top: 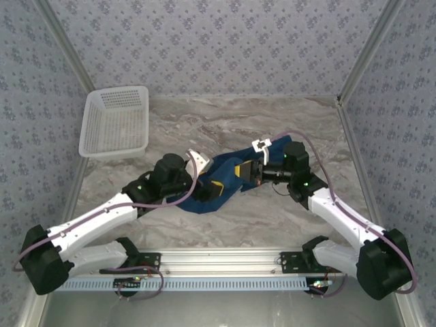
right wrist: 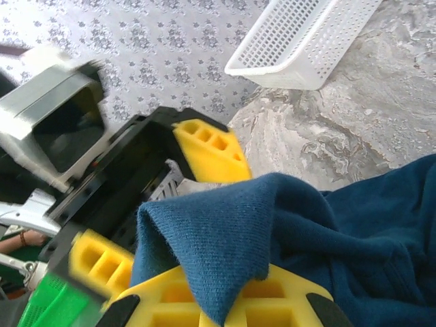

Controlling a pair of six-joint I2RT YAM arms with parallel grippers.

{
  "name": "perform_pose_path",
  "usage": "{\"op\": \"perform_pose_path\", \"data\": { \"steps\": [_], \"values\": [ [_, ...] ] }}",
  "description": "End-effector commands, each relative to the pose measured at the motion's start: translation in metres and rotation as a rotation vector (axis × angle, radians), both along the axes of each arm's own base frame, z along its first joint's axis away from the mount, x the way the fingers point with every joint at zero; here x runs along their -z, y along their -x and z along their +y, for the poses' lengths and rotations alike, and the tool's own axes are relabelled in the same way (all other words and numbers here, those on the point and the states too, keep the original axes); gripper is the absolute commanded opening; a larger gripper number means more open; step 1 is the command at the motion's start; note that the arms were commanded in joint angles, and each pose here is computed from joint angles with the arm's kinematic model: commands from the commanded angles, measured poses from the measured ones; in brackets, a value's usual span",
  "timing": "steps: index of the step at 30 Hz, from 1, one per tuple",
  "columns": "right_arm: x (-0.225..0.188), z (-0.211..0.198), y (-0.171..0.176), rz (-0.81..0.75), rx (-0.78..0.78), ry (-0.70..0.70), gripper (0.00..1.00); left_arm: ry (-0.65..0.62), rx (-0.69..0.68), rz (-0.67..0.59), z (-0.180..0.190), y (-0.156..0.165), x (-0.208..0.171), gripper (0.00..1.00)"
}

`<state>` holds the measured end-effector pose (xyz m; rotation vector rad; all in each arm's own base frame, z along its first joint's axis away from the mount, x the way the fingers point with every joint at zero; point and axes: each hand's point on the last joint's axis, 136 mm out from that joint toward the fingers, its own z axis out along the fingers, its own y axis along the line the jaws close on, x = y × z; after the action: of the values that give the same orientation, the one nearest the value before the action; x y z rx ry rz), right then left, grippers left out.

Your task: Fold the inside-out t-shirt

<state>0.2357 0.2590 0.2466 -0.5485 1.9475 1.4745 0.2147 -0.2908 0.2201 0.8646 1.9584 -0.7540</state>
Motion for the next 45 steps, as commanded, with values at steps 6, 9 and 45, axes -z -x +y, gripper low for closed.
{"op": "perform_pose_path", "data": {
  "steps": [6,9,45],
  "values": [
    [-0.004,0.001,-0.011,0.060,0.043,0.004,0.00,-0.157,-0.071,-0.191,-0.001,-0.020,-0.018,0.92],
    [-0.001,0.000,-0.012,0.069,0.051,0.011,0.00,-0.134,-0.051,-0.179,-0.012,-0.019,-0.023,0.82],
    [0.016,-0.007,-0.021,0.167,0.134,0.064,0.00,-0.305,-0.078,-0.271,-0.033,-0.043,-0.019,0.52]
  ]
}}
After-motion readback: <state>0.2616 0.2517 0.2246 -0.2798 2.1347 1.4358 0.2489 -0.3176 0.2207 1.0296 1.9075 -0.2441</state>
